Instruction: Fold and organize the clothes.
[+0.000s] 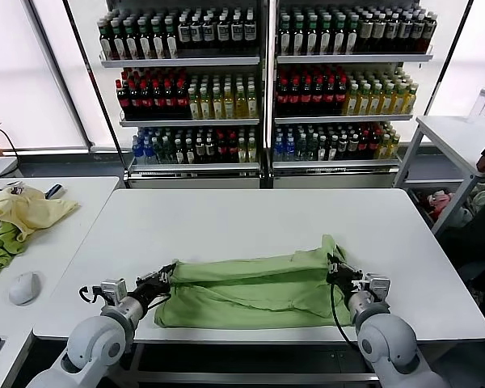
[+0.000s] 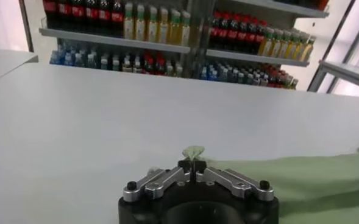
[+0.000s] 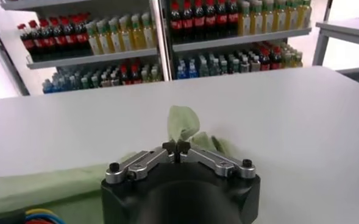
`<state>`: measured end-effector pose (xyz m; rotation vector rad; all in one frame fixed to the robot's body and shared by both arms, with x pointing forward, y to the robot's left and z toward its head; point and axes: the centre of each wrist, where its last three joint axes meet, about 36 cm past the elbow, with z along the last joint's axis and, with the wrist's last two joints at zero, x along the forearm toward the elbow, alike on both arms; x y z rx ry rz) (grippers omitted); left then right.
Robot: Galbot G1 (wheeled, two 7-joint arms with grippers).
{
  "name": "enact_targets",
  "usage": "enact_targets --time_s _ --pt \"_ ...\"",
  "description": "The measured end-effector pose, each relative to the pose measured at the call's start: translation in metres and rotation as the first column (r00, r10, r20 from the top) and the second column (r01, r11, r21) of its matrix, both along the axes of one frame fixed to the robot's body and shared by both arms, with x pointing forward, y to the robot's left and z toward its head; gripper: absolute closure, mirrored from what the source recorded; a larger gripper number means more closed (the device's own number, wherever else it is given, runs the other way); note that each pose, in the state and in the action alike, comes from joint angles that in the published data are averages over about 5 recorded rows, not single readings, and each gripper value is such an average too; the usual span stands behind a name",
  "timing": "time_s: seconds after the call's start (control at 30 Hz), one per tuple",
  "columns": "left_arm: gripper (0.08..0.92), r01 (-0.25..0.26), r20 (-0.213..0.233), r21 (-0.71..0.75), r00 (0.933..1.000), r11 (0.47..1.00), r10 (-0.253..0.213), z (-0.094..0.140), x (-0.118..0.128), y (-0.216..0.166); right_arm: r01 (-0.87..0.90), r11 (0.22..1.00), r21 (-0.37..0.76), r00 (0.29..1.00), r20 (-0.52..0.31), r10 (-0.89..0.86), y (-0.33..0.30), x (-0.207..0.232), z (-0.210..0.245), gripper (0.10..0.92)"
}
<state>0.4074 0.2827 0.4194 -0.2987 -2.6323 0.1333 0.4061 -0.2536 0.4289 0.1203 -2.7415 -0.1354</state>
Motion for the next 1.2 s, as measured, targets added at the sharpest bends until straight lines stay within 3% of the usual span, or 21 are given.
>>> enact_targets --time_s 0.3,0.47,0.73,0.83,1.2 --pt "0.59 -0.037 0.066 0.08 0.9973 0.996 0.032 -0.005 -0.014 -0.013 -0.003 0.999 -0.047 1.0 0.014 0.003 0.002 -0.016 -0.002 0.573" --pt "0.452 -0.093 0.109 0.119 0.9907 0.989 0.081 -0.007 -0.029 -0.024 0.003 0.998 -0.064 0.999 0.032 -0.001 0.003 -0.026 -0.002 0.426" --pt "0.226 -0.178 0.124 0.151 0.9794 0.972 0.16 -0.023 -0.04 -0.051 0.015 0.996 -0.082 0.999 0.043 -0.012 -0.001 -0.034 -0.006 0.225" --pt "0.231 -0.205 0.119 0.159 0.9751 0.966 0.187 -0.03 -0.041 -0.06 0.018 0.996 -0.088 0.999 0.047 -0.014 -0.002 -0.034 -0.005 0.203" --pt "0.546 -0.254 0.074 0.16 0.9667 0.954 0.245 -0.051 -0.042 -0.074 0.016 0.996 -0.09 0.998 0.061 -0.01 -0.003 -0.029 -0.005 0.2"
